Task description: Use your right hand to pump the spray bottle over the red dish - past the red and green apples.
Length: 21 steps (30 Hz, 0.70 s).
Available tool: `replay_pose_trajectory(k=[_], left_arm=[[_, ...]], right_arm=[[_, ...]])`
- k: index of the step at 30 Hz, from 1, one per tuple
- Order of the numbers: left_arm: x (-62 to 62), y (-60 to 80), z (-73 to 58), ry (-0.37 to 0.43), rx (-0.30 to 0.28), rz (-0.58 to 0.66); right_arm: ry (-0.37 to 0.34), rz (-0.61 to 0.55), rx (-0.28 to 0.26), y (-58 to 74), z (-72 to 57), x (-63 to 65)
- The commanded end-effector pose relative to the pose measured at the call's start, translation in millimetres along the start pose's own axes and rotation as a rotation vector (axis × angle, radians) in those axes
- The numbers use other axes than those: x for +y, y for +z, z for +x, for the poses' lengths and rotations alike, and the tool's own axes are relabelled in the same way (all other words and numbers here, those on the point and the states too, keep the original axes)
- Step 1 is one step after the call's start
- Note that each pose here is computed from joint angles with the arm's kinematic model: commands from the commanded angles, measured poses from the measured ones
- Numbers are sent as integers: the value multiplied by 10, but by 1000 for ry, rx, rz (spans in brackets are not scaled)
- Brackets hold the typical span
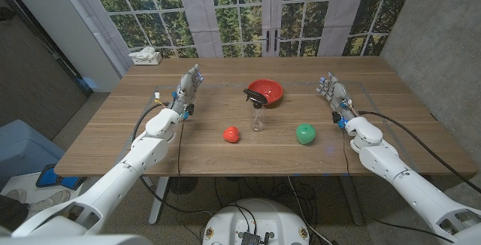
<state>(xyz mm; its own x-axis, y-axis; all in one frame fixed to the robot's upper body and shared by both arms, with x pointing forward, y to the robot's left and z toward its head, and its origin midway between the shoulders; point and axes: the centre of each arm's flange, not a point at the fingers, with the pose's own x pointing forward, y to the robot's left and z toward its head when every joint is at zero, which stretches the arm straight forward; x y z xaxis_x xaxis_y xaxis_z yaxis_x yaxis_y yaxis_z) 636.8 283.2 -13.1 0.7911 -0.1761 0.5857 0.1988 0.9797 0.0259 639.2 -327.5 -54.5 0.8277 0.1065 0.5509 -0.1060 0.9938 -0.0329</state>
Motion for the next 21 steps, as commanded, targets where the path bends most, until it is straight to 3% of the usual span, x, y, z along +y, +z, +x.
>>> replay_pose_trajectory(k=[1,13,21], left_arm=[[1,33,-54,-10,-4,-3],[32,44,-93,-9,-7,0],[37,62,-93,-11,-14,-6]], right_arm=[[-6,-123,-50,63,-170,101],[33,-217,-46,81,-236,245],[36,-277,-71,108,-311,364]])
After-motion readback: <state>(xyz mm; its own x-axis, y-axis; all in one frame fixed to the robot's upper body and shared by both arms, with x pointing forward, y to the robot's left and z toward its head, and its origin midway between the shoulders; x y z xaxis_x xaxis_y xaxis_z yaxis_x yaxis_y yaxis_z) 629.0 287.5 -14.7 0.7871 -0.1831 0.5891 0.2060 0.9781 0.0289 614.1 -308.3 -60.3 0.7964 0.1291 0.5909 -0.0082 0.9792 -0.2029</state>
